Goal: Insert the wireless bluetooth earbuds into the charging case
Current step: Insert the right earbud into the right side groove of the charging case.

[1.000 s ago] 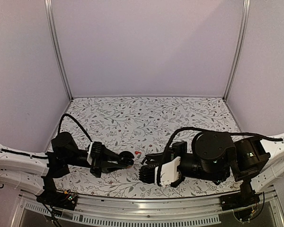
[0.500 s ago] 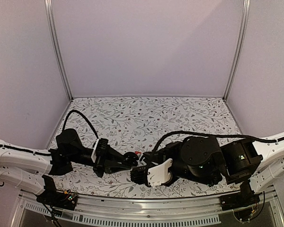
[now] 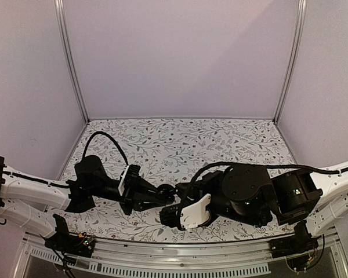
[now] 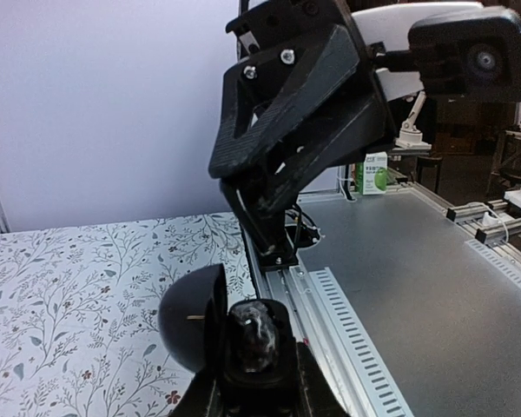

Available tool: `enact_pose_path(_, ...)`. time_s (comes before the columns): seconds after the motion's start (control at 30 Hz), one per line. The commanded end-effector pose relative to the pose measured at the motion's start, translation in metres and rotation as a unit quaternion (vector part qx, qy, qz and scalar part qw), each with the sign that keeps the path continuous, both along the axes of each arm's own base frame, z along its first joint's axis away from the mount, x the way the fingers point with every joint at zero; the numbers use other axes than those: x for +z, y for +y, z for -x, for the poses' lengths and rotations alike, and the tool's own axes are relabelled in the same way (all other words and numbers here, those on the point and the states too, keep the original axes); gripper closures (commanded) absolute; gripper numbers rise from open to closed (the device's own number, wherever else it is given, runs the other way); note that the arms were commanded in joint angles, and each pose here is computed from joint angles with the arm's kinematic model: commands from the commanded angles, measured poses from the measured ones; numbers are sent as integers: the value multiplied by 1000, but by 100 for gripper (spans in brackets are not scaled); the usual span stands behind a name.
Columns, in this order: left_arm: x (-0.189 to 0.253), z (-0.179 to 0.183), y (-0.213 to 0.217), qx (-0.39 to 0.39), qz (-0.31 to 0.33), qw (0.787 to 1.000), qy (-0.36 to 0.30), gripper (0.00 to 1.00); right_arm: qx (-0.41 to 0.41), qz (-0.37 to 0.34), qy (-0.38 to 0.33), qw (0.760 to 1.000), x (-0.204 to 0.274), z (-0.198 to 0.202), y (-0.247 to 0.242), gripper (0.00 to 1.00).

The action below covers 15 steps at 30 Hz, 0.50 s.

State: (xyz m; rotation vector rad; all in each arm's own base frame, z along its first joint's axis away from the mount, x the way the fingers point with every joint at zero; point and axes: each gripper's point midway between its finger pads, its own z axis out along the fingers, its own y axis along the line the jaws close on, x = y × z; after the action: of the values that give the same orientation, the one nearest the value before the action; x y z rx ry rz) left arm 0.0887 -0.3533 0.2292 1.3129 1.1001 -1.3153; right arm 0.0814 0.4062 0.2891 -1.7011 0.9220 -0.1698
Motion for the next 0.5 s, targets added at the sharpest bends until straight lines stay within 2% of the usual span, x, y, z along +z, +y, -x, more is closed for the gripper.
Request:
enact_pose_path(0.0,18,0,2,-12,28,1000,2,100,-1,-3,-10,1000,8,1,2,92)
enact_pose_path(0.47,19,-5,3,-3,23,999,22,100,-6,6,-22,1000,0,-2,9,93)
